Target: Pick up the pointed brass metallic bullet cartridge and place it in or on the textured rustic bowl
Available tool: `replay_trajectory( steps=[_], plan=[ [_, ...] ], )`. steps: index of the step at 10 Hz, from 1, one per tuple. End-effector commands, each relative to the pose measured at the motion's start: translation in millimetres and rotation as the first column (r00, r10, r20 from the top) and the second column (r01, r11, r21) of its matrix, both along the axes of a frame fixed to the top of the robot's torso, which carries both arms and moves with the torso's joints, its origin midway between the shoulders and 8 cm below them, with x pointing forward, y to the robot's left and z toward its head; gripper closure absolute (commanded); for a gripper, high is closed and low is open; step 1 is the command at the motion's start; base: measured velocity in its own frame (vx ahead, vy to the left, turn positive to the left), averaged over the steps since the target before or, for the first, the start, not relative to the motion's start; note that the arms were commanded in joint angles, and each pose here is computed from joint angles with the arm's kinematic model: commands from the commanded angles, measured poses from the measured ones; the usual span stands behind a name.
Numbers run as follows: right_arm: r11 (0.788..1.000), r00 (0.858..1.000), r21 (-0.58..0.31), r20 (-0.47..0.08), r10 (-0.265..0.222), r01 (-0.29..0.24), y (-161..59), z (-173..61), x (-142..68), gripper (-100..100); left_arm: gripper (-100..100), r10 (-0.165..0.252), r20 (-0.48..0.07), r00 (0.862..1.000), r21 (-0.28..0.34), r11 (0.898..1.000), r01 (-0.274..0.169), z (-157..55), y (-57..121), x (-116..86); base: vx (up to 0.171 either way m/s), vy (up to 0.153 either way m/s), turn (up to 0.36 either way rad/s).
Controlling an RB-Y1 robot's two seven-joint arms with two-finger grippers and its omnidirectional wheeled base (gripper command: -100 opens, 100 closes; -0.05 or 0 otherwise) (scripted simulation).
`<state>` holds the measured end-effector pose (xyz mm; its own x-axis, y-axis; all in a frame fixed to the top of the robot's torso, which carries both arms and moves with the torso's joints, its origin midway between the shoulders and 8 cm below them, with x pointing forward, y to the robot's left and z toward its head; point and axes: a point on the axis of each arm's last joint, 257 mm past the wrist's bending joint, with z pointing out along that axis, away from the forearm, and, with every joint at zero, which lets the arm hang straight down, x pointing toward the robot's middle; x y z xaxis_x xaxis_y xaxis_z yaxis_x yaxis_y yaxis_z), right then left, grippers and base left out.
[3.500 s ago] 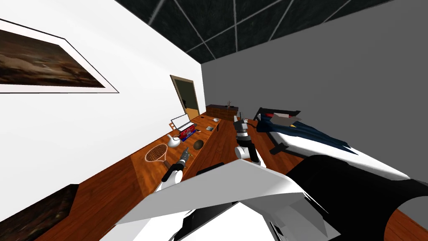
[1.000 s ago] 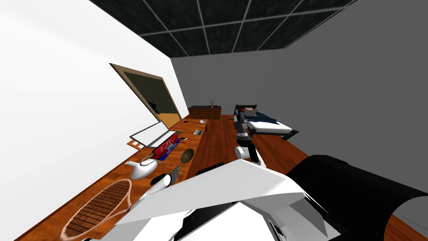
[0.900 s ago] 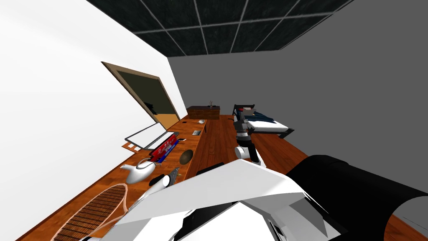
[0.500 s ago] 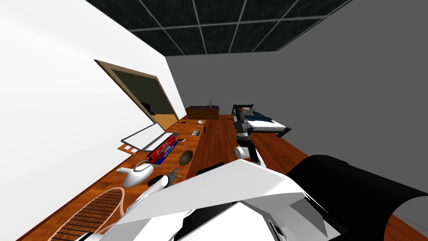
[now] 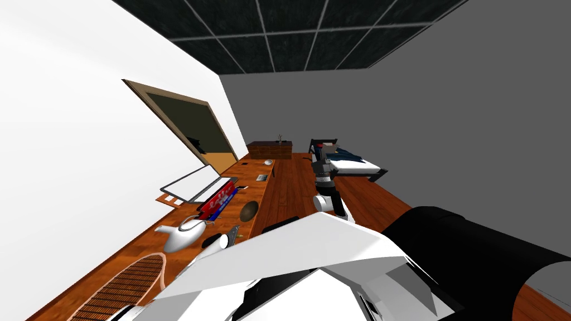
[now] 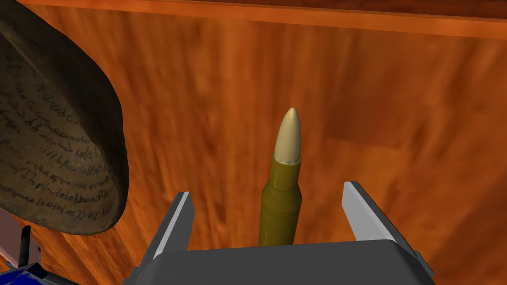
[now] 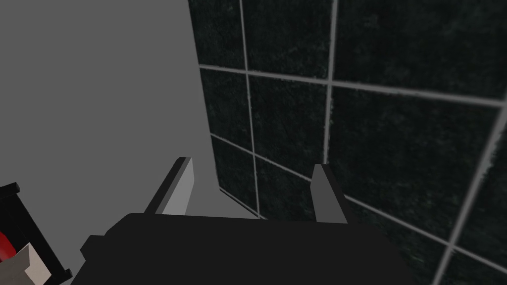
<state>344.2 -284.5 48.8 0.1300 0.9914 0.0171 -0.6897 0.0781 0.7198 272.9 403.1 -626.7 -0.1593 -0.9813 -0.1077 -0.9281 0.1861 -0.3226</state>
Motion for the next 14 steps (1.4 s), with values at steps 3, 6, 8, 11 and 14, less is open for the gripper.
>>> replay_trajectory(
  steps=[3,6,8,11,14],
  plan=[
    [1.0,1.0,0.0,0.0,0.0,0.0,0.0,0.0,0.0,0,-100,0.009,0.002,1.0,-0.001,1.0,-0.009,-10.9,-19.1,-8.5,0.024,0.061,-0.027],
    [1.0,1.0,0.0,0.0,0.0,0.0,0.0,0.0,0.0,0,100,0.009,0.002,1.0,0.0,1.0,-0.009,-8.8,-15.6,-6.6,0.001,0.013,-0.002],
    [1.0,1.0,0.0,0.0,0.0,0.0,0.0,0.0,0.0,0,100,0.008,0.003,1.0,0.0,1.0,-0.008,-8.6,-15.7,-6.1,0.0,0.0,0.0],
    [1.0,1.0,0.0,0.0,0.0,0.0,0.0,0.0,0.0,0,100,0.004,0.002,1.0,0.0,1.0,-0.004,-4.1,-6.8,-3.6,-0.003,-0.017,0.012],
    [1.0,1.0,0.0,0.0,0.0,0.0,0.0,0.0,0.0,0,100,-0.002,0.001,1.0,0.001,1.0,0.002,3.0,4.7,1.1,-0.016,-0.054,0.025]
  ],
)
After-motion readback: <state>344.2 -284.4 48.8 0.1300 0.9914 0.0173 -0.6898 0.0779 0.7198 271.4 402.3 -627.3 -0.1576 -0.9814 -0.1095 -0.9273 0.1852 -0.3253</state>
